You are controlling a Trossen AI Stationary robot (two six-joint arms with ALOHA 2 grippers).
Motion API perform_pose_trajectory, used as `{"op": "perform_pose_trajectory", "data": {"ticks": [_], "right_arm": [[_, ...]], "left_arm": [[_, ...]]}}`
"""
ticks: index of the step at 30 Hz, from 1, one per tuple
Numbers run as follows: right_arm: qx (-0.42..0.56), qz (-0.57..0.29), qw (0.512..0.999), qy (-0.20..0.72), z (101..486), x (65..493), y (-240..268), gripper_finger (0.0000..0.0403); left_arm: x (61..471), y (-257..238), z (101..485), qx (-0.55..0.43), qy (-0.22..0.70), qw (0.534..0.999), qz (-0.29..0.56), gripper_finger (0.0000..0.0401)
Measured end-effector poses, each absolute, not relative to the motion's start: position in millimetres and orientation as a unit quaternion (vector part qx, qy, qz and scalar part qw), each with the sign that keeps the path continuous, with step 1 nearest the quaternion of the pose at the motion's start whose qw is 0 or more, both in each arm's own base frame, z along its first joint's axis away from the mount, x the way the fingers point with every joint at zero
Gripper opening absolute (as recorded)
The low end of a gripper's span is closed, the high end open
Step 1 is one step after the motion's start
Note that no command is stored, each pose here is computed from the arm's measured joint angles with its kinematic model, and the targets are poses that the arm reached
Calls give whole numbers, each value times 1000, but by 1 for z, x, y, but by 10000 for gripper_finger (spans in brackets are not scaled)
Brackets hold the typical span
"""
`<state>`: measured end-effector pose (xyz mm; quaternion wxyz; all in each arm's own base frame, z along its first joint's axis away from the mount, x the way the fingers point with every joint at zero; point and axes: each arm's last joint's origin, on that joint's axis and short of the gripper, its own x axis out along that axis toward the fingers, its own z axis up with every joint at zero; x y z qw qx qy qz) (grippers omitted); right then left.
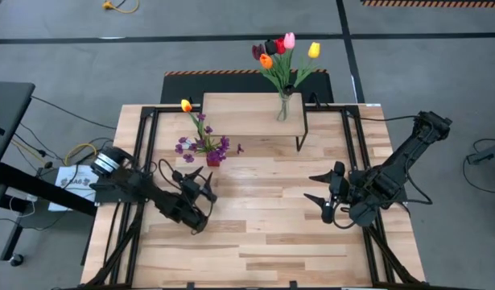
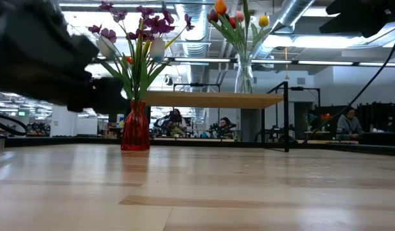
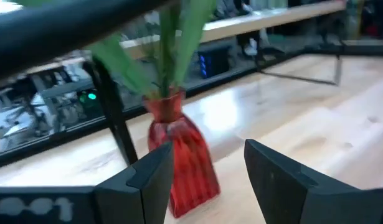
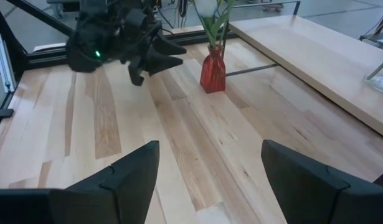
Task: Pick and place flowers into a vace then onto a shelf
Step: Put the red vase filled with flowers on the shelf
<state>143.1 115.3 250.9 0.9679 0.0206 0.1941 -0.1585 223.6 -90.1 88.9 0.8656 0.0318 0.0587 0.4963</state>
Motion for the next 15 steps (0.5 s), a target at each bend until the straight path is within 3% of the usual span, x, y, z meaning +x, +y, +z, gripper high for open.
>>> {"op": "perform_pose_trajectory", "data": {"ticks": [7, 15], "right_arm": [[21, -158, 968, 194, 251, 143, 115, 276], [24, -160, 968, 192, 251, 144, 115, 276]], "left_arm": [[193, -98, 131, 70, 99, 890, 439, 187], [142, -95, 130, -28, 42, 929, 366, 186]]}}
